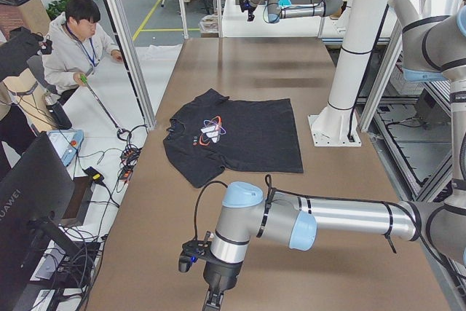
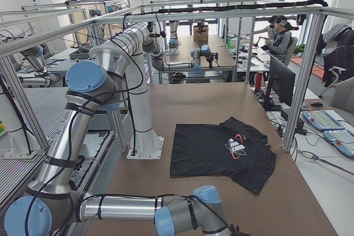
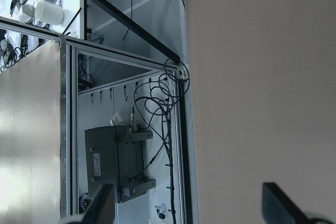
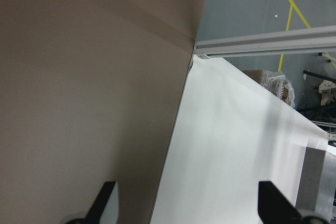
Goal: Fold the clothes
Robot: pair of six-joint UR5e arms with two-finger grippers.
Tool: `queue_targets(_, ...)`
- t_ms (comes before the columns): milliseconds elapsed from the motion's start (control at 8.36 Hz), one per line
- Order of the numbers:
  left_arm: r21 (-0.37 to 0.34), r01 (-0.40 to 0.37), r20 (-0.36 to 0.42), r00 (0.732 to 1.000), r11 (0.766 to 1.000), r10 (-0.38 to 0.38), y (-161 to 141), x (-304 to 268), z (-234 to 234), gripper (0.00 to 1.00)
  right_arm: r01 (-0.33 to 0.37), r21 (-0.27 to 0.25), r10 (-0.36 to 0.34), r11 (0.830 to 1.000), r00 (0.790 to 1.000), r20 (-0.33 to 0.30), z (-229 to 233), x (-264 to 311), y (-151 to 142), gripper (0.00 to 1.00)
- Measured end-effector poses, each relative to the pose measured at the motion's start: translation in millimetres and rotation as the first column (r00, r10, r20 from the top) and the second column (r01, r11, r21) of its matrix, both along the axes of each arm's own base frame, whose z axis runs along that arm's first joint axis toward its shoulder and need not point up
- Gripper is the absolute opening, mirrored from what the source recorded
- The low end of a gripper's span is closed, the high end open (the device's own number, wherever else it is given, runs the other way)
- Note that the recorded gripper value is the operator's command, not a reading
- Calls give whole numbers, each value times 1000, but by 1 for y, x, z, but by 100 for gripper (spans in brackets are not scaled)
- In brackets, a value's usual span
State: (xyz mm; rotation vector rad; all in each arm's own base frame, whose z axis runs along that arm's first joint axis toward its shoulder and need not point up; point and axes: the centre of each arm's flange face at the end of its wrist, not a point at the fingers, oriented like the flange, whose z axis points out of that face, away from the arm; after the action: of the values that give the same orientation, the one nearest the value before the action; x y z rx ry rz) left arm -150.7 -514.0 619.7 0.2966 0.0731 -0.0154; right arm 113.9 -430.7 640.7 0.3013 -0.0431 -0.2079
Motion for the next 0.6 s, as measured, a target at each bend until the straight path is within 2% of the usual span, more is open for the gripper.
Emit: queue_targets(598,6,-2,1,1000,1000,2,0,0,1,100,-1,8,1,1000,1000,0,-3,0,-2,94)
